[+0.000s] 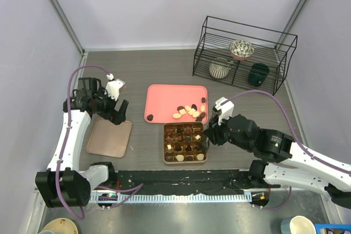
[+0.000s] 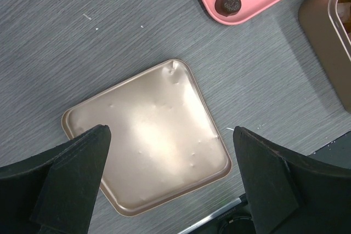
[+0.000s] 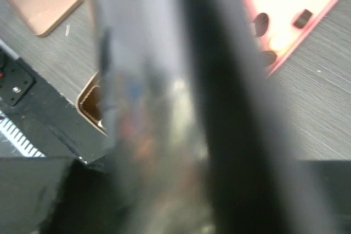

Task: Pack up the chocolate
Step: Place the fake chocolate in the packing box.

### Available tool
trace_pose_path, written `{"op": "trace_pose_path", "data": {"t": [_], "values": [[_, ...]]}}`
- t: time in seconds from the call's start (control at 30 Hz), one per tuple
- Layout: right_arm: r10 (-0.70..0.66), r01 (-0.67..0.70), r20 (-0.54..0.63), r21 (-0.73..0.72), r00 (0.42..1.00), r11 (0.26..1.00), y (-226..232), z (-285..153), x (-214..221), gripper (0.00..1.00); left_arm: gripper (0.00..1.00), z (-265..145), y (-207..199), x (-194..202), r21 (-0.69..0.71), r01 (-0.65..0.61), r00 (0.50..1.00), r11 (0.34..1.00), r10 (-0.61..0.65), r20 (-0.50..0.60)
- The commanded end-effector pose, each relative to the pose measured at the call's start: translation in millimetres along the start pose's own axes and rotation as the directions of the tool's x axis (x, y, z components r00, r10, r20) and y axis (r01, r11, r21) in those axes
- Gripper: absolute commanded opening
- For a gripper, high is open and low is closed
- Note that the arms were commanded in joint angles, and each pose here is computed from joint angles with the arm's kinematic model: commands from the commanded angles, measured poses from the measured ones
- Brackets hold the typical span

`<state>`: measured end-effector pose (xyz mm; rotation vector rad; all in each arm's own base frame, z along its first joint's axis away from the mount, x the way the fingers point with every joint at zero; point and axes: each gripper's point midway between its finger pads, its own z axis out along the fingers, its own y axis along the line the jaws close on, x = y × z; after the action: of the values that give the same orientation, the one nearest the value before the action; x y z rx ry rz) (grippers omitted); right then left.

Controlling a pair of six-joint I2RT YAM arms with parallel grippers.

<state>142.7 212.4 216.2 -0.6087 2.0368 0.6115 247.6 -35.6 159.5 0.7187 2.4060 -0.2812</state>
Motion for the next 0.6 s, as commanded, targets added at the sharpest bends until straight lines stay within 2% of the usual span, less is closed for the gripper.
{"op": "trace_pose_path", "data": {"t": [0.0, 0.13, 0.27, 0.3, 0.37, 0.4, 0.53, 0.57], "values": [[0.015, -0.027, 0.079, 0.145, 0.997, 0.989, -24, -15, -28, 0.33, 1.00, -8, 1, -14, -0.001, -0.018, 0.999, 1.000, 0.018, 0.045], [0.030, -0.033, 0.016, 0.290, 0.999, 0.957, -43, -13, -23, 0.29, 1.00, -6, 1, -13, 0.001, -0.015, 0.999, 1.000, 0.015, 0.042], [0.074, -0.033, -0.081, 0.420, 0.994, 0.907, -68, -9, -14, 0.33, 1.00, -3, 3, -5, -0.008, -0.031, 0.999, 0.999, 0.031, 0.015], [0.086, -0.019, -0.144, 0.410, 0.986, 0.912, -68, 0, -8, 0.35, 1.00, 0, 3, 1, -0.007, -0.033, 0.999, 0.999, 0.033, -0.001], [0.174, -0.054, -0.211, 0.479, 0.962, 0.876, -93, 7, 2, 0.36, 1.00, 4, 8, 11, -0.026, -0.050, 0.998, 0.998, 0.049, -0.037], [0.211, -0.056, -0.286, 0.468, 0.934, 0.882, -94, 21, 15, 0.36, 1.00, 9, 9, 18, -0.024, -0.049, 0.997, 0.999, 0.048, -0.061], [0.270, -0.038, -0.394, 0.507, 0.878, 0.861, -124, 48, 38, 0.37, 1.00, 21, 8, 41, -0.003, -0.069, 0.989, 0.998, 0.068, -0.134], [0.296, -0.059, -0.380, 0.524, 0.876, 0.850, -135, 57, 37, 0.38, 0.99, 23, 8, 45, 0.002, -0.075, 0.987, 0.997, 0.075, -0.145]]}}
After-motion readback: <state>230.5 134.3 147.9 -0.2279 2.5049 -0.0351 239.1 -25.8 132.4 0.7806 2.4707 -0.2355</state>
